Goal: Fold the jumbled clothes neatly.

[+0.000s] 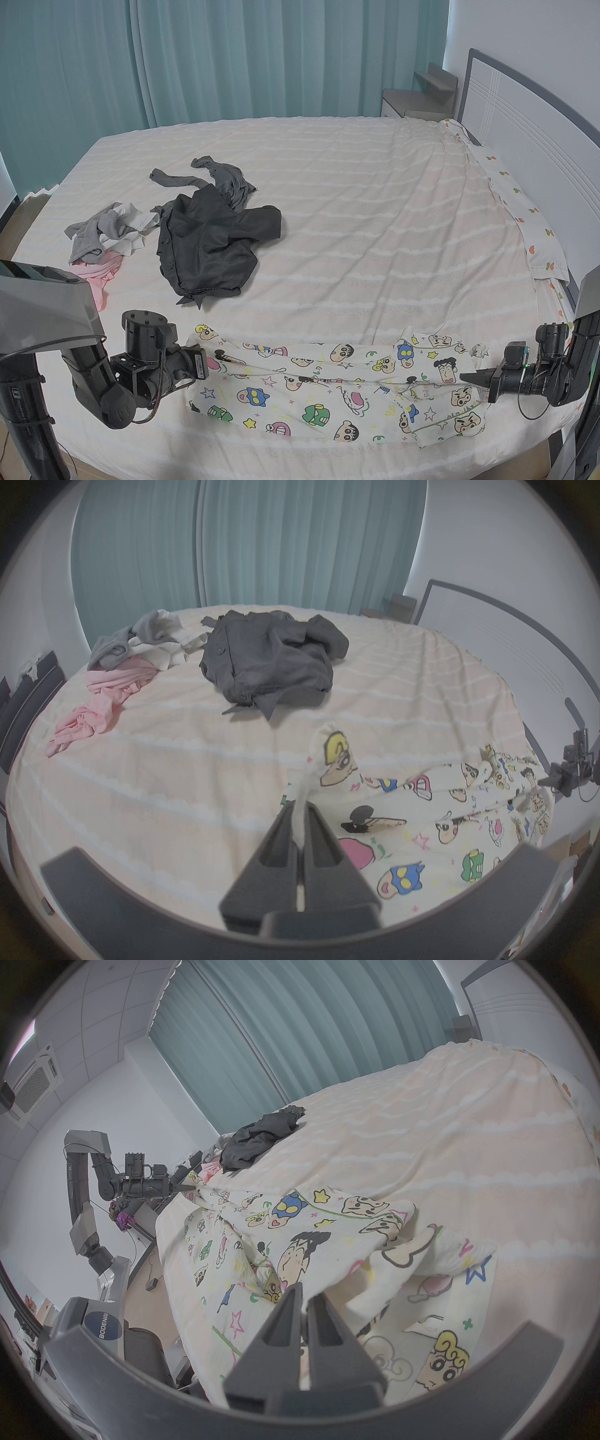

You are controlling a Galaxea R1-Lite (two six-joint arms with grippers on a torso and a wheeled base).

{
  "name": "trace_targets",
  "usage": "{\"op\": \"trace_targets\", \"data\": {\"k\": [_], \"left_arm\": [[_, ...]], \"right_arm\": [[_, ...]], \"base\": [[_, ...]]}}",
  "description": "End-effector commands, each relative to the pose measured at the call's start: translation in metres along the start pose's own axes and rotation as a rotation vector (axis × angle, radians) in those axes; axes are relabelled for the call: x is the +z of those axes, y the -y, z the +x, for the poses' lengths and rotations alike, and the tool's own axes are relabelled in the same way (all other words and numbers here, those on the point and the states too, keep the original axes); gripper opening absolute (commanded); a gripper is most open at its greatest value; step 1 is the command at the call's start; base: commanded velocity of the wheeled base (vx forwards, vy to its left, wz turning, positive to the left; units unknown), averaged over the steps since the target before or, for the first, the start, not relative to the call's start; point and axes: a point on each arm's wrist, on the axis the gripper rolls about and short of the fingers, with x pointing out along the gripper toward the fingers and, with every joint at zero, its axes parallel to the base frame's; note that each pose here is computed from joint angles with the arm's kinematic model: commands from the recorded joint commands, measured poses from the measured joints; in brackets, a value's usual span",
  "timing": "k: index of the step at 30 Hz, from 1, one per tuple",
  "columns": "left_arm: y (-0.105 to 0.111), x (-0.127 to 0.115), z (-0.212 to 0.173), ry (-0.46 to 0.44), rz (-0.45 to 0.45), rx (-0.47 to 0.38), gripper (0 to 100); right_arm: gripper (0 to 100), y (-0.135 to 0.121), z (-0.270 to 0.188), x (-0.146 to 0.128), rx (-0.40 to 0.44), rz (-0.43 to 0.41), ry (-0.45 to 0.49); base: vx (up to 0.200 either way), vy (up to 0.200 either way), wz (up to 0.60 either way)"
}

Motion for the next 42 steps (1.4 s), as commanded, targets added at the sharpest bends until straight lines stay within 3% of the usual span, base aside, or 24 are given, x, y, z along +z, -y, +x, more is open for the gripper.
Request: {"op": "trace_targets", "data": {"k": [1,8,9,10,18,22,28,29,30,34,38,39,42], "left_arm": [[-0.002,-0.023,0.017,-0.014,0.008,0.037,0],[-0.006,-0.040,0.017,-0.020,0.006,0.048,0],[-0.007,-0.040,0.015,-0.025,0.007,0.046,100],[-0.007,-0.041,0.015,-0.026,0.008,0.046,100],[-0.008,-0.031,0.014,0.023,-0.016,0.044,100],[-0.012,-0.009,0.003,0.109,-0.044,0.033,100],[-0.030,0.016,-0.012,0.173,-0.116,0.010,100],[-0.034,0.025,-0.021,0.188,-0.185,-0.011,100],[-0.034,0.025,-0.022,0.188,-0.189,-0.014,100],[-0.032,0.032,-0.044,0.077,-0.351,-0.121,100],[-0.030,0.031,-0.042,-0.010,-0.433,-0.118,100],[-0.024,0.025,-0.040,-0.108,-0.471,-0.103,100],[-0.003,0.022,-0.035,-0.257,-0.568,-0.090,100]], "right_arm": [[0,-0.004,0.000,-0.014,0.006,0.030,-0.025],[0,-0.010,-0.003,-0.025,0.007,0.039,-0.034],[0,-0.010,-0.003,-0.027,0.006,0.040,-0.034],[100,-0.010,-0.003,-0.027,0.006,0.040,-0.034],[100,-0.011,-0.009,-0.028,-0.008,0.038,-0.017],[100,-0.009,-0.020,-0.023,-0.042,0.044,0.013],[100,-0.003,-0.042,-0.013,-0.074,0.045,0.100],[100,-0.001,-0.052,-0.009,-0.094,0.052,0.138],[100,0.000,-0.052,-0.009,-0.095,0.054,0.140],[100,0.003,-0.069,-0.002,-0.119,0.068,0.203],[100,0.001,-0.073,0.003,-0.123,0.081,0.222],[100,0.000,-0.076,0.005,-0.126,0.109,0.235],[100,0.000,-0.076,0.005,-0.115,0.152,0.238]], "base": [[0.000,0.000,0.00],[0.000,0.000,0.00],[0.000,0.000,0.00],[0.000,0.000,0.00],[0.000,0.000,0.00],[0.000,0.000,0.00],[0.000,0.000,0.00],[0.000,0.000,0.00],[0.000,0.000,0.00],[0.000,0.000,0.00],[0.000,0.000,0.00],[0.000,0.000,0.00],[0.000,0.000,0.00]]}}
